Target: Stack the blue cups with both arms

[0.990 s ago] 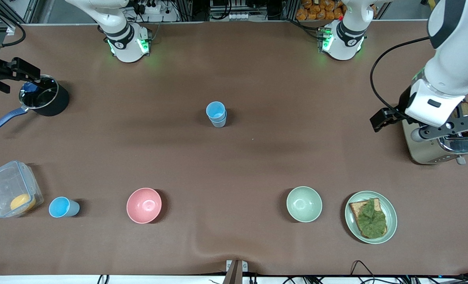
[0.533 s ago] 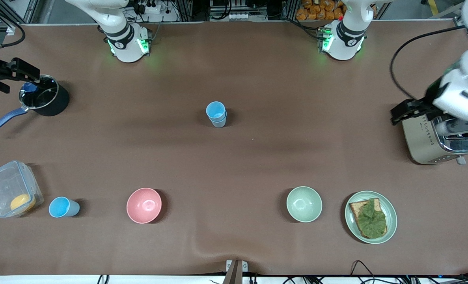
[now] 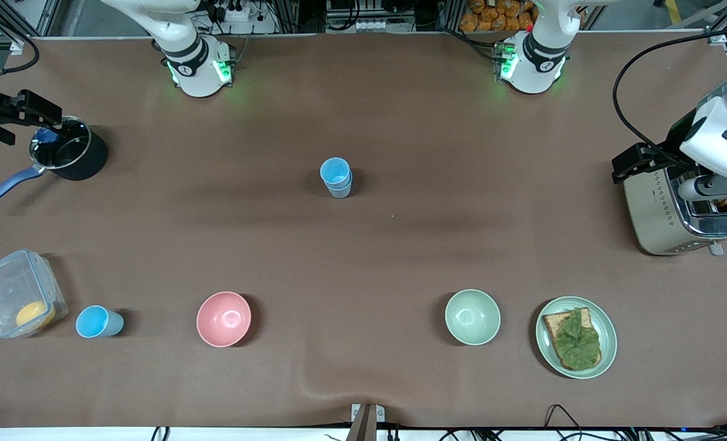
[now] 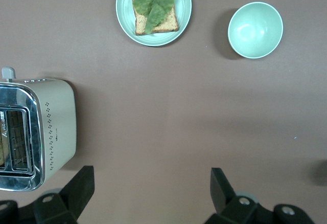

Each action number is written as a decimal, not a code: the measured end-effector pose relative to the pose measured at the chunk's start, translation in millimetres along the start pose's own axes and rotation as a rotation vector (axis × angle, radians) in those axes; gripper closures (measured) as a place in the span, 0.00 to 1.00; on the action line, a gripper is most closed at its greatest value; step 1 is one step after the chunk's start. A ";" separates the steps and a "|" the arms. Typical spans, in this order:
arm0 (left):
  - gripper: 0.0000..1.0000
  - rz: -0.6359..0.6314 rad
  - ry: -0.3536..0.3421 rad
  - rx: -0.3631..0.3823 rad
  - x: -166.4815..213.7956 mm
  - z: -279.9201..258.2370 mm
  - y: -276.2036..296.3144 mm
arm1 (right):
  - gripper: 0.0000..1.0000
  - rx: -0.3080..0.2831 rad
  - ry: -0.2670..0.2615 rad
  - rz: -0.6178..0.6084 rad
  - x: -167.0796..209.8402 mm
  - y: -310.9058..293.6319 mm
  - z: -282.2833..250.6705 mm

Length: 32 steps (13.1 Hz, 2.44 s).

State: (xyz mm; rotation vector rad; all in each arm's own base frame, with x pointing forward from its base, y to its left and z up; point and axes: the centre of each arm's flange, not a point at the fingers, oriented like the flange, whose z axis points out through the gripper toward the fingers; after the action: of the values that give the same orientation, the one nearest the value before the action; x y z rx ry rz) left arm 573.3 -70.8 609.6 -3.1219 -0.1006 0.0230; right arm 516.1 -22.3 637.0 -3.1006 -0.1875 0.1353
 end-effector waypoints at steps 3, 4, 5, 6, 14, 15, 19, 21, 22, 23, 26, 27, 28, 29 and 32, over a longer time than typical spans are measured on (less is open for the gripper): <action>0.00 0.000 0.001 0.000 -0.2 -0.2 0.4 | 0.00 0.000 0.000 -0.001 0.1 -0.4 0.0; 0.00 0.001 0.001 0.000 -0.3 -0.5 1.4 | 0.00 0.000 0.000 -0.001 0.1 -0.6 0.0; 0.00 0.004 0.003 0.000 -0.5 -1.1 2.5 | 0.00 0.000 0.000 -0.002 0.2 -1.2 0.0; 0.00 0.006 0.004 0.000 -0.7 -1.5 3.3 | 0.00 -0.001 0.000 -0.005 0.5 -2.6 0.0; 0.00 0.004 0.007 -0.001 -0.9 -3.6 1.9 | 0.00 -0.003 0.006 -0.022 1.1 -11.8 -2.0; 0.00 0.003 0.009 -0.001 -0.8 -4.5 1.5 | 0.00 -0.004 0.007 -0.022 0.5 -12.0 -2.9; 0.00 -0.005 -0.015 0.004 -2.6 -4.2 -4.6 | 0.00 -0.008 0.025 -0.026 -9.1 -15.9 -17.7; 0.00 -0.012 -0.015 0.004 -2.2 -6.4 -9.1 | 0.00 -0.013 0.049 -0.037 -10.0 -22.1 -23.2; 0.00 -0.010 -0.014 0.004 -2.1 -7.1 -10.1 | 0.00 -0.014 0.053 -0.041 -8.5 -24.0 -22.6; 0.00 0.003 -0.014 0.004 -2.1 -7.4 -10.4 | 0.00 -0.014 0.050 -0.041 -7.4 -23.9 -20.2; 0.00 0.045 -0.015 0.003 0.1 -7.3 -24.2 | 0.00 -0.011 0.037 -0.034 -6.3 -19.7 -13.0; 0.00 0.044 -0.015 0.003 1.3 -7.2 -33.3 | 0.00 -0.011 0.035 -0.033 -6.1 -19.4 -11.8; 0.00 0.044 -0.015 0.003 2.0 -7.4 -38.8 | 0.00 -0.011 0.035 -0.033 -5.9 -19.3 -11.3; 0.00 0.043 -0.014 0.003 2.3 -7.9 -40.5 | 0.00 -0.011 0.035 -0.032 -6.0 -19.1 -11.3; 0.00 0.050 -0.012 0.002 1.8 -8.8 -36.6 | 0.00 -0.010 0.035 -0.030 -6.1 -18.1 -11.0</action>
State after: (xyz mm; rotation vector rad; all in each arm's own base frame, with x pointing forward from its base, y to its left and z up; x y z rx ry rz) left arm 572.9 -34.4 619.0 -3.1218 -0.0228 0.0423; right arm 508.9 -5.4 649.1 -3.1060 -0.2348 0.0802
